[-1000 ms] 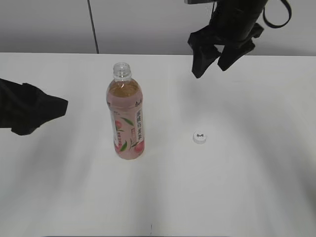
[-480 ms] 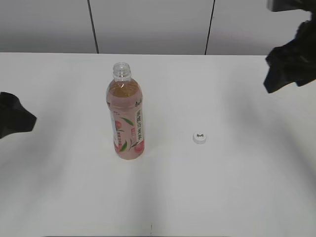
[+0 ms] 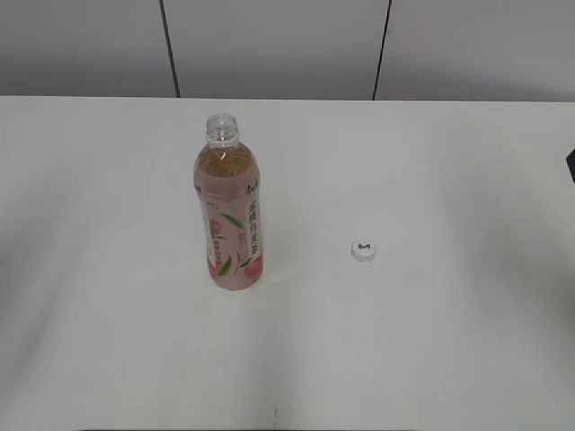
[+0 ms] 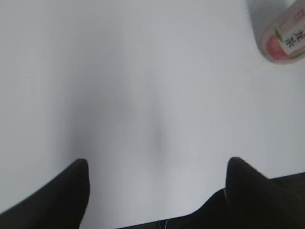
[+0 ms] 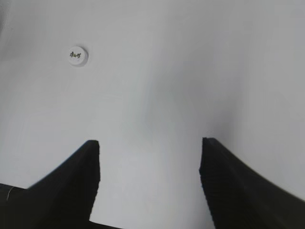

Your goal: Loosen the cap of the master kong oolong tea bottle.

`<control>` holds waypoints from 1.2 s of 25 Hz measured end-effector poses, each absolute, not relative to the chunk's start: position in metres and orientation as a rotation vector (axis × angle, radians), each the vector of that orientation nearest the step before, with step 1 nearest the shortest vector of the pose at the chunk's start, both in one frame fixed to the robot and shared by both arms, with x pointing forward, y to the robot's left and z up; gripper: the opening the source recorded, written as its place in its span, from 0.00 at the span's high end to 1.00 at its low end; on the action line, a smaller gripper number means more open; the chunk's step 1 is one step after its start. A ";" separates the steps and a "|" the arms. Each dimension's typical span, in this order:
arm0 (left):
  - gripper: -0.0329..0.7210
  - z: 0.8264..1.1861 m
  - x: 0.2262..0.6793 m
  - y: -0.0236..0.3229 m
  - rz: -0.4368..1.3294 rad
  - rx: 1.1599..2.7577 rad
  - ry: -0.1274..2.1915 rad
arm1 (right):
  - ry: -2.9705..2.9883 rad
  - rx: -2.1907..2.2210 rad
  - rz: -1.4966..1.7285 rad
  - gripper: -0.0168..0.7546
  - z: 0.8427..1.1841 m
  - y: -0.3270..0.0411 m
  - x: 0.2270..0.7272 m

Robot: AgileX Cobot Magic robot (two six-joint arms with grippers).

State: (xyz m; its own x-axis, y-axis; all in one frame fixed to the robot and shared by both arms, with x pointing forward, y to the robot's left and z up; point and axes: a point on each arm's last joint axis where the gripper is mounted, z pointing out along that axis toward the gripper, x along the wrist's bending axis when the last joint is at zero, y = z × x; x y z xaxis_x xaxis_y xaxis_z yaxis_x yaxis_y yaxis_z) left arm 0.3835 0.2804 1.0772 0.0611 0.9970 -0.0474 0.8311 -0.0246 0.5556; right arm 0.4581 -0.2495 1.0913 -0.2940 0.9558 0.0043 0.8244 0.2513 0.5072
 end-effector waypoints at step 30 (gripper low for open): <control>0.31 1.072 0.242 0.302 0.918 1.619 1.432 | 1.710 1.409 0.958 0.45 1.056 -0.307 0.232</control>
State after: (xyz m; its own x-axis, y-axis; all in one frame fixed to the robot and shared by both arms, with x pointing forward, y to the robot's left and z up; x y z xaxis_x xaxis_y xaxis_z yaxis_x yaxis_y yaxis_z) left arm 0.2420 0.3023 1.0724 0.1068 0.9940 0.0241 0.4367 -0.0687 0.8970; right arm 0.2318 -0.3066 1.0563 -0.1513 0.9863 -0.0662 0.4582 0.1294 0.8794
